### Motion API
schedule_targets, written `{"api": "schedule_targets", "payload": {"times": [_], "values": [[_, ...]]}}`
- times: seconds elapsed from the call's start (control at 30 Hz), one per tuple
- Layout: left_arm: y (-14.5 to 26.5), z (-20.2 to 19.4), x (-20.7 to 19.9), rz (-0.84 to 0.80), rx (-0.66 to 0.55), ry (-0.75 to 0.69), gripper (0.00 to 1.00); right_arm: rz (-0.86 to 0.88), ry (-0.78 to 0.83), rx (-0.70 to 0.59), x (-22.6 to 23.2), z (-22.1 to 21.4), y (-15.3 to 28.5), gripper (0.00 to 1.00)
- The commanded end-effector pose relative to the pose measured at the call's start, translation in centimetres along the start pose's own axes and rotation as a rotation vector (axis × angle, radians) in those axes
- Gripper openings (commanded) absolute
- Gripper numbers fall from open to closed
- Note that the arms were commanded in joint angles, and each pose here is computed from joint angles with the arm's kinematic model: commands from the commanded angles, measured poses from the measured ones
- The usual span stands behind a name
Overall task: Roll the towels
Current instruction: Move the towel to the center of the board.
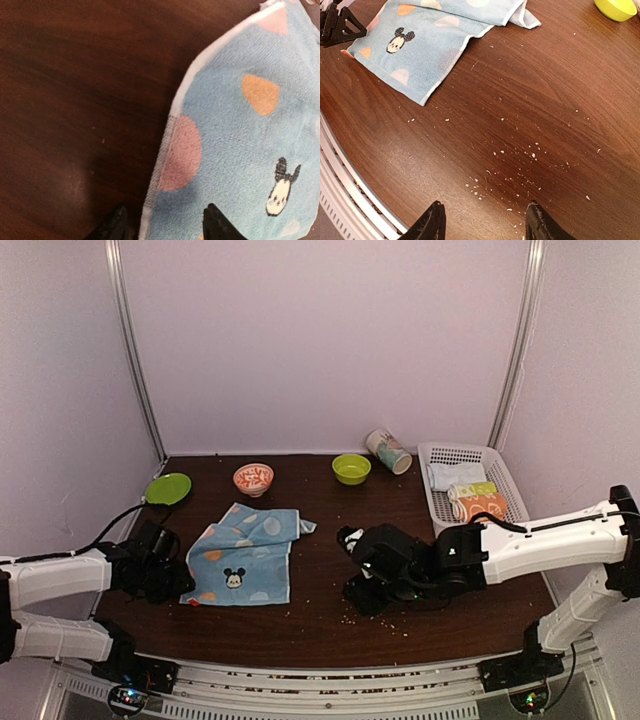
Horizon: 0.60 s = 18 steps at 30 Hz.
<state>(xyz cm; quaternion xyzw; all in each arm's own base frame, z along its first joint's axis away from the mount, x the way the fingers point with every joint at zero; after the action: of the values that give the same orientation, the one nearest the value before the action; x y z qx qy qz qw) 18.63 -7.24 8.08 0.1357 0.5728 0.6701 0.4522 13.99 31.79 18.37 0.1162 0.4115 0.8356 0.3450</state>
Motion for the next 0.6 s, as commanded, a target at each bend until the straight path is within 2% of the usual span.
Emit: {"api": "schedule_targets", "payload": {"times": [0.0,0.23,0.37,0.57], "values": [[-2.1,-2.9,1.4,-0.008,0.175,0.046,0.42,-0.039,-0.017,-0.063,-0.7,1.3,1.2,0.55],[-1.5,-4.4,-0.1,-0.088,0.235,0.009,0.0,-0.072,-0.045,-0.12,-2.2,2.0,2.9,0.55],[0.1,-4.7,-2.5,-0.166,0.229,-0.032,0.0,-0.095,-0.055,-0.14,-3.0,2.3,3.4,0.55],[5.3,-6.0,-10.1,-0.4,0.211,-0.112,0.0,-0.165,-0.1,-0.197,-5.0,1.9,4.6,0.54]]}}
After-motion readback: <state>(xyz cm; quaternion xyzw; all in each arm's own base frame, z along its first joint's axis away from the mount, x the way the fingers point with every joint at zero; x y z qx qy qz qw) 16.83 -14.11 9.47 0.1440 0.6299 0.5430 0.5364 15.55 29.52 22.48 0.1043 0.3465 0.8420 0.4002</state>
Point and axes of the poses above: each gripper's point midway between its finger pads, its own y axis back along the fingers, its own x axis along the line the jaws close on, z = x × y, the point moved 7 cm from there along y, back along the fingers, and after that the axes turned 14 degrees about y, right-handed, at the moved point
